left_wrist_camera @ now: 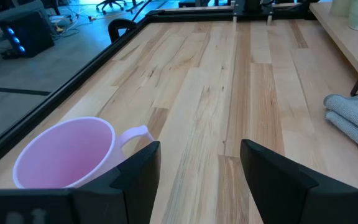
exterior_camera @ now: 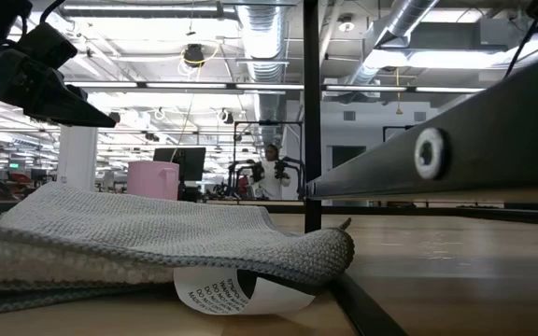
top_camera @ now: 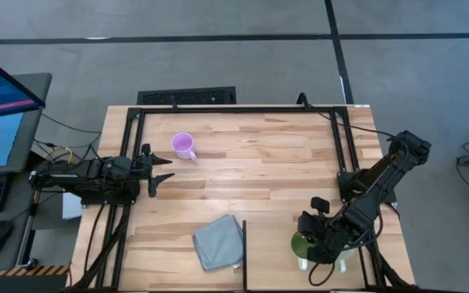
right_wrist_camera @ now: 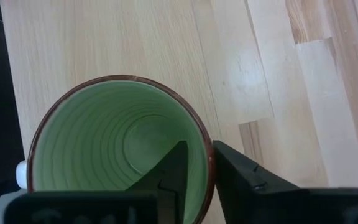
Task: Stack small to large cups/mugs on shelf
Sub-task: Put the green mug on the shelf, then put the pink mug on the shelf
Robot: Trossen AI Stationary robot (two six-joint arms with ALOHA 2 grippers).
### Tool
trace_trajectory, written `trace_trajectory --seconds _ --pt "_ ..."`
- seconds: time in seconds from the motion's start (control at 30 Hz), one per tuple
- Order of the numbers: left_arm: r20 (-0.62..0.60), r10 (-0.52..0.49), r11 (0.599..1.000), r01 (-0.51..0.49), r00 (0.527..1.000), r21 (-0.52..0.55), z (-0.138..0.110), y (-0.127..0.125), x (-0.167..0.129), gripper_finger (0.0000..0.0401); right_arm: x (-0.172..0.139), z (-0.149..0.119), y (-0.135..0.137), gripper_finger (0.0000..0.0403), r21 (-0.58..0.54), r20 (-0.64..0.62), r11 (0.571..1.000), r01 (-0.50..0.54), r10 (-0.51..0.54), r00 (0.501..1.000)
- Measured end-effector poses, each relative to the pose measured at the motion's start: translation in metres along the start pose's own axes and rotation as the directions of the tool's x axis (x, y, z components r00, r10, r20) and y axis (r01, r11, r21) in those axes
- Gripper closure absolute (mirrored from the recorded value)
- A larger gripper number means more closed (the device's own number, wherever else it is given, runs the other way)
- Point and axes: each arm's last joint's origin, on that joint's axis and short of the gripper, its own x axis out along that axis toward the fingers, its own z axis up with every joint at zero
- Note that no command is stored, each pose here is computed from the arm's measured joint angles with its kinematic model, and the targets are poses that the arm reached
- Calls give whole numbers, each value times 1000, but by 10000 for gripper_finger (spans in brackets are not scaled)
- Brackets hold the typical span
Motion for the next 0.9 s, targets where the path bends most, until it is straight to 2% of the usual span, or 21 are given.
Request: trace_trajectory --seconds 0.3,0.73,0.9 --pt "0 0 1000 0 1000 0 0 0 0 188 0 0 0 260 -8 -2 1000 -4 4 1000" --pt "0 0 1000 0 1000 0 0 0 0 188 0 0 0 231 -7 -2 1000 -4 4 1000" --pt "0 0 1000 0 1000 0 0 0 0 188 0 0 0 195 -7 -2 1000 -4 4 1000"
